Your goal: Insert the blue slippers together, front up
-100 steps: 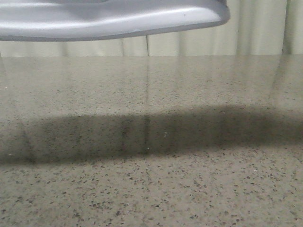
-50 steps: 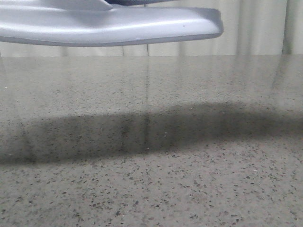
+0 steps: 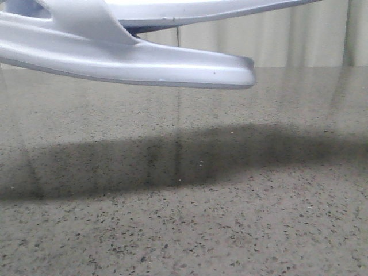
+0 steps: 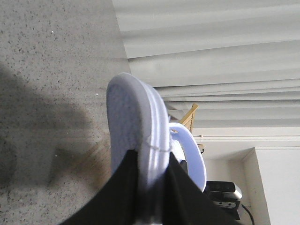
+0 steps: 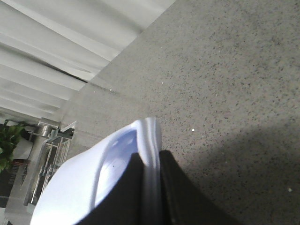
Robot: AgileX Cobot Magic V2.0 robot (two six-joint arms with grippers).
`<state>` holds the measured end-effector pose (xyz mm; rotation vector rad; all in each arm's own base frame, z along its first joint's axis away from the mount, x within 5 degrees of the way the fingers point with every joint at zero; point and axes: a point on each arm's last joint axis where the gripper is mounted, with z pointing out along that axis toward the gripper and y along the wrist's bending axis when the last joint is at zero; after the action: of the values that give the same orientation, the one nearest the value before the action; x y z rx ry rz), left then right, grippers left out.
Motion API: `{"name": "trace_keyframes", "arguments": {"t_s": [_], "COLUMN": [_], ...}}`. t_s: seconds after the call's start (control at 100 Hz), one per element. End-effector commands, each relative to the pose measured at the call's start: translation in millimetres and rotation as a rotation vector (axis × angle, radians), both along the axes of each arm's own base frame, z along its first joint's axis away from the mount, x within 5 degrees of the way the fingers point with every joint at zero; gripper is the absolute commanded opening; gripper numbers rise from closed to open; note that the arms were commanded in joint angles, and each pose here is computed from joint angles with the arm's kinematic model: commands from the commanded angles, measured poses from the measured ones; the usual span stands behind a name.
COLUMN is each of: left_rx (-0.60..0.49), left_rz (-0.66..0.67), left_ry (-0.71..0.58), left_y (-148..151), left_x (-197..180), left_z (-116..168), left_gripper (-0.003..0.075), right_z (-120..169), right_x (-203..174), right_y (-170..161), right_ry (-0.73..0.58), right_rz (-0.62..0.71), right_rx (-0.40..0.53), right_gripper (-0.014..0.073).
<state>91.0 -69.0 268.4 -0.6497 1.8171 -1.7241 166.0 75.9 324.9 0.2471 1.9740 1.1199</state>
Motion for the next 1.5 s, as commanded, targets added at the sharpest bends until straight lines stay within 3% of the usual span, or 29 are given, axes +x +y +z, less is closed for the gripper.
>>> {"name": "trace_keyframes", "arguments": {"t_s": [0.0, 0.57, 0.93, 1.49], "left_rx": [-0.130, -0.138, -0.138, -0.145], "left_rz": [-0.107, -0.137, -0.157, -0.182], "left_ry": [-0.048, -0.067, -0.167, -0.189], "left_y": [-6, -8, -8, -9], "left_x": [-6, -8, -10, -12], "left_z": [20, 25, 54, 60], "left_gripper": [0.0016, 0.0016, 0.0016, 0.0016], "right_z": [11, 8, 1, -1], "right_x": [-4, 3, -2, -8], "right_y": [11, 18, 20, 33], "right_ry": [-0.012, 0.004, -0.008, -0.012], "right_rz": [0.126, 0.186, 0.208, 0.319], "right_rx": [0.057, 0.127, 0.350, 0.341], "right_gripper": [-0.0107, -0.0107, -0.0107, -0.0107]}}
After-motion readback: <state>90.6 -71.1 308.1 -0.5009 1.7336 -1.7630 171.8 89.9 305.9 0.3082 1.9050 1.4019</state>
